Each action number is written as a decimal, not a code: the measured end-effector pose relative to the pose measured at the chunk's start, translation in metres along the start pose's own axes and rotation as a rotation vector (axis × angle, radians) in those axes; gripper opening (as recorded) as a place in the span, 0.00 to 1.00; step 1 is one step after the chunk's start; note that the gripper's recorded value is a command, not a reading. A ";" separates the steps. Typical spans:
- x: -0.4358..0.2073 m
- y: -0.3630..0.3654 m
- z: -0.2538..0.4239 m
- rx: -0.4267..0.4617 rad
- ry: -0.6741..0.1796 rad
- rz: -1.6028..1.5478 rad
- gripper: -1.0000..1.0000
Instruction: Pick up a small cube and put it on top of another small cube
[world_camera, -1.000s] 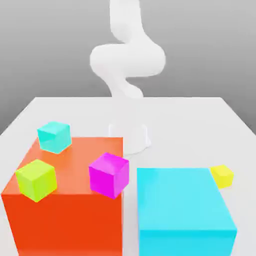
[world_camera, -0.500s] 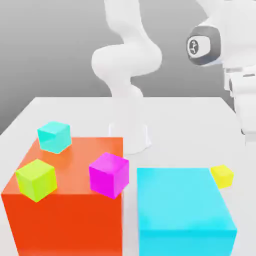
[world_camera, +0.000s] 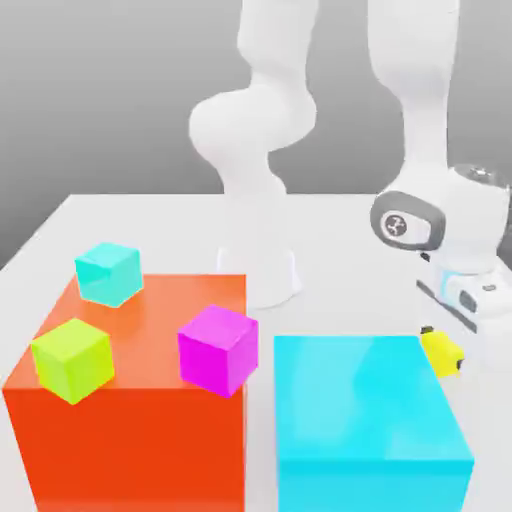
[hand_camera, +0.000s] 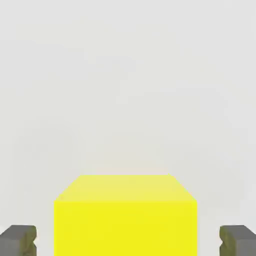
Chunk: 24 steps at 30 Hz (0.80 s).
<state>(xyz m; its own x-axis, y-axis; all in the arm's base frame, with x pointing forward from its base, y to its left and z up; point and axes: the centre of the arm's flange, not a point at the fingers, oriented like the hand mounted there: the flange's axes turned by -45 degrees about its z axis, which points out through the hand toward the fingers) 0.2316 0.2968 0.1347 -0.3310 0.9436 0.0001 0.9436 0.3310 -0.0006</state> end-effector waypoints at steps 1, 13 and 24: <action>0.000 0.000 0.000 0.000 0.000 0.000 0.00; -0.029 0.037 -0.077 -0.002 -0.003 0.128 0.00; -0.244 0.158 -0.223 -0.005 -0.004 0.771 0.00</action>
<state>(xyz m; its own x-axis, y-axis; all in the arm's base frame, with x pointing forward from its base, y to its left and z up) 0.4616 0.1194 0.3580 0.4203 0.9074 -0.0017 0.9074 -0.4203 0.0054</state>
